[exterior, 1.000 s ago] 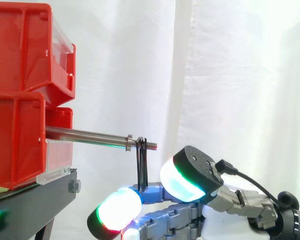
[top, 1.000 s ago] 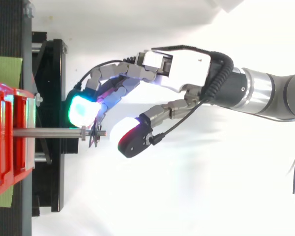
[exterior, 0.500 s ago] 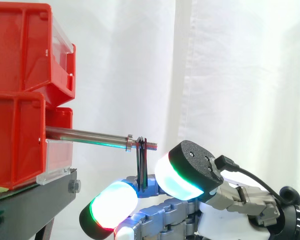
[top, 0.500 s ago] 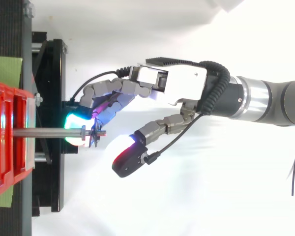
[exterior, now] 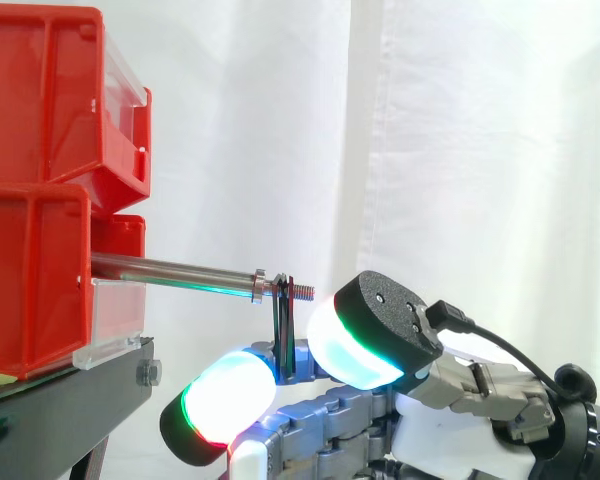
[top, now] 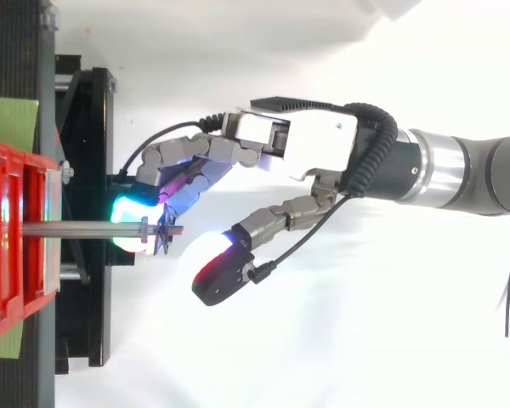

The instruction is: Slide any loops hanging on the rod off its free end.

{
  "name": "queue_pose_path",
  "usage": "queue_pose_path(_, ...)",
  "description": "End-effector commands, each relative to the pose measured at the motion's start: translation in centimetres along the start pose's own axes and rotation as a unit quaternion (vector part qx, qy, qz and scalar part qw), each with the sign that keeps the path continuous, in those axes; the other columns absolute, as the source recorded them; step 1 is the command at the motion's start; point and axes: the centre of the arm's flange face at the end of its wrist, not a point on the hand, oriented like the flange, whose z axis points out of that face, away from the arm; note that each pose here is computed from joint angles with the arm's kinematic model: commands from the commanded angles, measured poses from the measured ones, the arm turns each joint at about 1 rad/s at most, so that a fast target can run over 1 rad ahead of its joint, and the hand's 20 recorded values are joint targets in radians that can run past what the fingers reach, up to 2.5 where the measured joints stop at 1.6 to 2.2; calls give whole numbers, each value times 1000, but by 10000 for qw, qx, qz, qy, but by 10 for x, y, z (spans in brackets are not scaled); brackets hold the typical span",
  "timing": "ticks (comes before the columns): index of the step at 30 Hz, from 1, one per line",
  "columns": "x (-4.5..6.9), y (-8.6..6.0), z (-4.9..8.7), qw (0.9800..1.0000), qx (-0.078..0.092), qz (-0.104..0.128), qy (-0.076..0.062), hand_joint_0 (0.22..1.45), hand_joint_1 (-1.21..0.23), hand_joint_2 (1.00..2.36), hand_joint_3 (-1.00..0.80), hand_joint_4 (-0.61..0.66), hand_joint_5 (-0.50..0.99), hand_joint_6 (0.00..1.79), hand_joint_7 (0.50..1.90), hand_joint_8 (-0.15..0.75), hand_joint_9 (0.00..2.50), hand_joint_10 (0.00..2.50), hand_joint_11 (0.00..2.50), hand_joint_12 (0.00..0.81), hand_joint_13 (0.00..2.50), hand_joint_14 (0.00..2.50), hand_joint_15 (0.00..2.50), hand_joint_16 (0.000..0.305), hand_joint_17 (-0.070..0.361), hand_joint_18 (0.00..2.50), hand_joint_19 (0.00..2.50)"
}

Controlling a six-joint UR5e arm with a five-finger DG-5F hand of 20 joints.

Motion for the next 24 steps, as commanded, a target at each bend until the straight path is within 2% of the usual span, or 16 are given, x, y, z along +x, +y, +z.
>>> queue_pose_path(1,-3,2,3,10000,-36,-6,39,606,-631,1012,-379,273,-125,502,1137,277,920,13,371,366,830,16,379,47,106,566,430)
queue_pose_path(6,-7,2,3,10000,-46,-17,46,609,-633,1013,-372,260,-123,502,1161,277,919,12,359,366,833,16,375,47,106,567,429)
queue_pose_path(7,-11,2,4,10000,-64,-27,52,611,-635,1014,-364,256,-122,502,1173,280,917,12,357,367,833,15,372,47,106,568,430)
queue_pose_path(13,-13,3,6,9999,-103,-42,107,620,-659,1017,-326,210,-117,500,1258,278,907,12,362,367,832,16,376,48,108,569,429)
queue_pose_path(18,-15,3,6,9999,-101,-55,101,622,-676,1018,-316,193,-127,538,1224,278,898,13,368,368,824,16,377,48,109,569,438)
queue_pose_path(24,-17,3,6,9998,-115,-61,122,621,-686,1017,-324,195,-146,620,1096,278,891,13,363,369,824,15,373,49,110,572,437)
